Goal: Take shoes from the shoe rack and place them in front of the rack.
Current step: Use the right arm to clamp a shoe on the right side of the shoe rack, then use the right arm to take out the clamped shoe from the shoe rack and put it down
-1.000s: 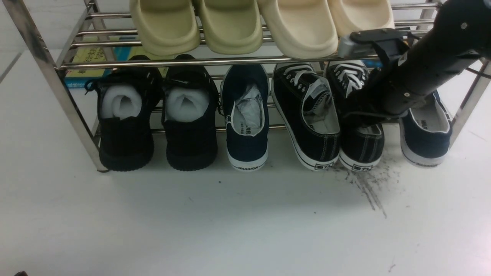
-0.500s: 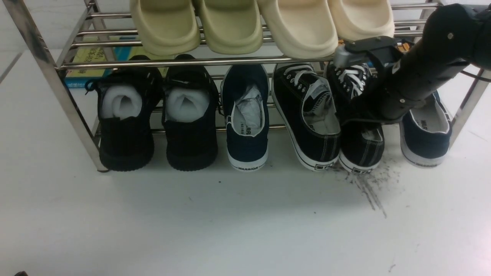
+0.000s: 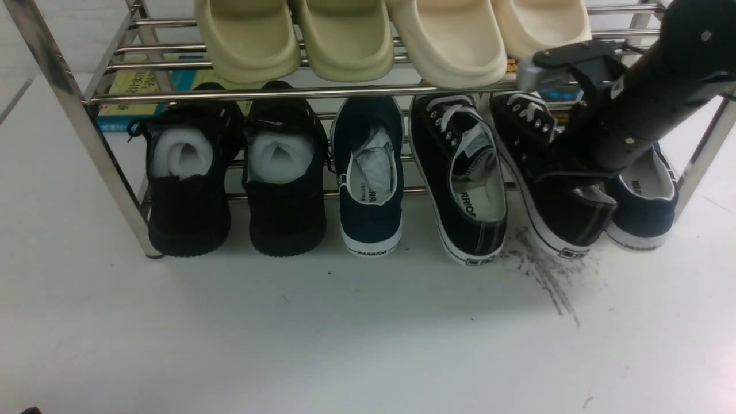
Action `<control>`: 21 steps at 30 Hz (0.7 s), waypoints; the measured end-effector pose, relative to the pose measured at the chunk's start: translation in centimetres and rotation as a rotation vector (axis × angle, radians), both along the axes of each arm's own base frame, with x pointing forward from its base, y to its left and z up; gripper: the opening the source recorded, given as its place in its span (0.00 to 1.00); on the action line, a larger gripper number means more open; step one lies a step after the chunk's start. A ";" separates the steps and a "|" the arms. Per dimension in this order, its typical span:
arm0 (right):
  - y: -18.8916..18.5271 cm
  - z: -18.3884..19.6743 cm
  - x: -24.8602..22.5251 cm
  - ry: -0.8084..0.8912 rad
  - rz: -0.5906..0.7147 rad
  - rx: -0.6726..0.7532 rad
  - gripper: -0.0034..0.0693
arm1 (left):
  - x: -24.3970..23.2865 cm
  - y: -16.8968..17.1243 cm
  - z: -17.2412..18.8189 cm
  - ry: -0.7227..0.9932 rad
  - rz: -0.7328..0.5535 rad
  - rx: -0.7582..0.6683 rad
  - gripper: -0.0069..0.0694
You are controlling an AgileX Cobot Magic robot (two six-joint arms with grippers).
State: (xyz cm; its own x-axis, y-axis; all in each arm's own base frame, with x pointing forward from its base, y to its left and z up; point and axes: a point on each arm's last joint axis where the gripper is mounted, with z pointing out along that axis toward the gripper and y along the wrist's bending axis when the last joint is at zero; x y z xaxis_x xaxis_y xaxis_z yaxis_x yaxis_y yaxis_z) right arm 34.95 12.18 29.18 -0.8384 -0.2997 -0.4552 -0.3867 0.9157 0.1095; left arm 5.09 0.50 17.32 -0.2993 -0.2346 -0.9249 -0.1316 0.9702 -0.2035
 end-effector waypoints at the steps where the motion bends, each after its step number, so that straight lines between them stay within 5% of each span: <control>1: -0.1 0.4 -0.4 0.008 0.003 -0.002 0.05 | 0.0 0.0 0.0 0.000 0.000 0.000 0.40; 21: -2.2 7.5 -7.9 0.065 0.059 -0.008 0.05 | 0.0 0.0 0.0 0.000 0.000 0.000 0.40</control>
